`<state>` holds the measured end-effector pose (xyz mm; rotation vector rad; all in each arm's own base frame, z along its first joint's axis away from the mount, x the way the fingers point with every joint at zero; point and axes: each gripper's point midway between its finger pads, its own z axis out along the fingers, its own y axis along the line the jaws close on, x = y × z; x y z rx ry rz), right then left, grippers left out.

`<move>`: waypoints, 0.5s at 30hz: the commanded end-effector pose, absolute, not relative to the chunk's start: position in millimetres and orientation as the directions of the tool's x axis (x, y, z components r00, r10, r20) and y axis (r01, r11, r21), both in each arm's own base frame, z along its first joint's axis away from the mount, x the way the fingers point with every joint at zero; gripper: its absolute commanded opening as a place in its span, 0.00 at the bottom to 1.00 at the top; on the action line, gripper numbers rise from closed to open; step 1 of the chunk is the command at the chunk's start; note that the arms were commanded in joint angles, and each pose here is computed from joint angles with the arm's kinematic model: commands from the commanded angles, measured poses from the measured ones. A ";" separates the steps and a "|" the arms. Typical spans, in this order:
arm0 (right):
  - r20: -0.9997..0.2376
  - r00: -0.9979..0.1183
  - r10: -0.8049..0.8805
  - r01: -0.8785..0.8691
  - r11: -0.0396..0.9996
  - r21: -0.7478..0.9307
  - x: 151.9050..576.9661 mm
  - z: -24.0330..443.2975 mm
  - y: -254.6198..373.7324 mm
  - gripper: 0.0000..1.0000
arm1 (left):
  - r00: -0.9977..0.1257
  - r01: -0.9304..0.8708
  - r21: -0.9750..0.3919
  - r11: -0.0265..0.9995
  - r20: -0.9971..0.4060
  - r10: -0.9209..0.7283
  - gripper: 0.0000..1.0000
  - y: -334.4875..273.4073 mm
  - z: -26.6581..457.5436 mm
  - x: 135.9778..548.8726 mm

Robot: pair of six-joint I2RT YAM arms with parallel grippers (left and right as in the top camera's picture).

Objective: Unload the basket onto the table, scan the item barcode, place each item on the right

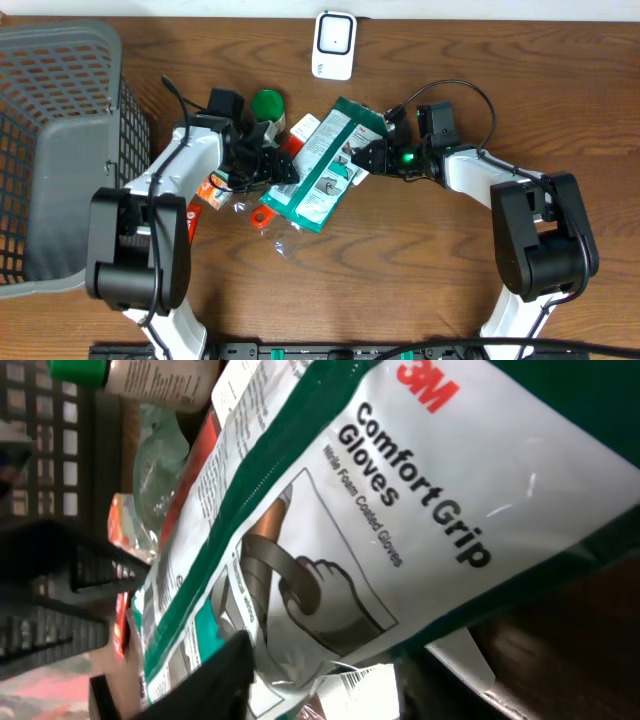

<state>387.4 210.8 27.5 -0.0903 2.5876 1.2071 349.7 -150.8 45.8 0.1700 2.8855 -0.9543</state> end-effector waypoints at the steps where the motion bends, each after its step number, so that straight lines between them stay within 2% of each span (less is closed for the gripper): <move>1: -0.282 -0.958 0.052 -0.185 0.640 0.746 387.2 27.8 215.1 0.37 | -0.993 0.118 -0.625 0.772 -0.095 0.074 0.82 -156.9 39.8 344.5; 5: -0.289 -0.956 0.049 -0.193 0.638 0.746 387.6 28.6 216.8 0.37 | -0.992 0.124 -0.625 0.771 -0.105 0.074 0.82 -157.5 37.3 347.8; 11: -0.292 -0.956 0.029 -0.211 0.624 0.752 383.6 30.5 225.2 0.56 | -0.990 0.138 -0.656 0.742 -0.121 0.077 0.82 -163.4 42.3 350.0; 14: -0.300 -0.954 0.010 -0.230 0.616 0.753 380.3 31.8 233.3 0.58 | -0.989 0.143 -0.663 0.735 -0.127 0.077 0.82 -164.9 43.6 351.0; 15: -0.305 -0.952 0.006 -0.238 0.614 0.753 379.9 32.4 235.7 0.56 | -0.989 0.143 -0.663 0.734 -0.128 0.077 0.82 -164.9 43.7 351.2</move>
